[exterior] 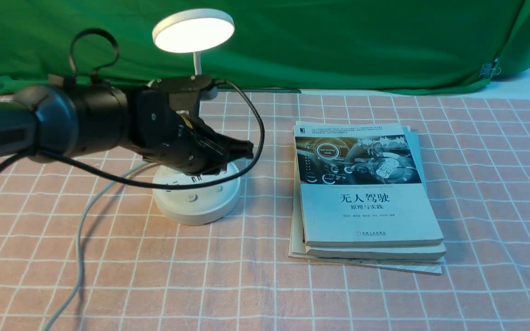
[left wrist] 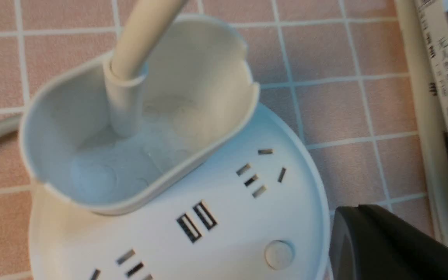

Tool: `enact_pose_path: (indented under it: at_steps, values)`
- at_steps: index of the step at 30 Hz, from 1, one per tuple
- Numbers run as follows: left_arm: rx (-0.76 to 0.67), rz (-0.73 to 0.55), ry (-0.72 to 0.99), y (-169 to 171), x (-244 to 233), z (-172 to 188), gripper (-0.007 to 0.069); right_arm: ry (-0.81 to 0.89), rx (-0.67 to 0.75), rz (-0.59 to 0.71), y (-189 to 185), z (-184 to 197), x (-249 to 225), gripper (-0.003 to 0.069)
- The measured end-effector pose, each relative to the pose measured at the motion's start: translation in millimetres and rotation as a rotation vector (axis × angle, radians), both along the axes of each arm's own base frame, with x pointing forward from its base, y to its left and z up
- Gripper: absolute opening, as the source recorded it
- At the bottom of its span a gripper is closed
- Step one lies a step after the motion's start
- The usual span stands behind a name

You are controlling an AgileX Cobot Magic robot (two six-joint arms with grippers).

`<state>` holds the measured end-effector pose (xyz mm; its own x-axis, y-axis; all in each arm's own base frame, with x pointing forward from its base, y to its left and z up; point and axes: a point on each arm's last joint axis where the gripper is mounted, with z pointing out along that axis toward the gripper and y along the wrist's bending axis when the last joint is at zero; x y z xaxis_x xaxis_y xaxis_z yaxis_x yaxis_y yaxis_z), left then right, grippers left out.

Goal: Turn on the table lamp on the pink coffee tablecloth with your hand.

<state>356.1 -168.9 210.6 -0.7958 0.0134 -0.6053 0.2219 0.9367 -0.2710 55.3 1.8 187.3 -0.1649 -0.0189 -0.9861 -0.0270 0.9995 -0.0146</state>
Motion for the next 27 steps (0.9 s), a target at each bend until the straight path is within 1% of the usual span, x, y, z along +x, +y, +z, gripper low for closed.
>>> enact_pose_path:
  at_steps: [2,6,7,8,10,11,15,20,21,23,27]
  values:
    - [-0.006,0.005,0.001,3,-6,2,0.0,0.0,0.0,0.0,0,0,0,0.0239]
    - [0.006,0.013,0.038,16,-36,-4,0.0,0.0,0.0,0.0,0,0,0,0.0239]
    - [0.008,0.015,0.041,21,-46,-4,0.0,0.0,0.0,0.0,0,0,0,0.0239]
    - [0.012,0.015,0.042,30,-66,-3,0.0,0.0,0.0,0.0,0,0,0,0.0239]
    - [0.002,0.015,0.002,41,-88,8,0.0,0.0,0.0,0.0,0,0,0,0.0239]
    - [-0.007,0.016,-0.017,42,-92,13,0.0,0.0,0.0,0.0,0,0,0,0.0239]
    - [-0.043,-0.01,-0.234,70,-149,52,0.0,0.0,0.0,0.0,0,0,0,0.0239]
    - [-0.077,-0.034,-0.461,96,-204,83,0.0,0.001,0.0,0.0,0,0,0,0.0238]
    - [-0.083,-0.034,-0.482,99,-210,84,0.0,0.001,0.0,0.0,0,0,0,0.0238]
    - [-0.108,-0.035,-0.578,109,-234,93,0.0,0.001,0.0,0.0,0,0,0,0.0238]
    - [-0.125,-0.042,-0.673,123,-263,96,0.0,0.001,0.0,0.0,0,0,0,0.0238]
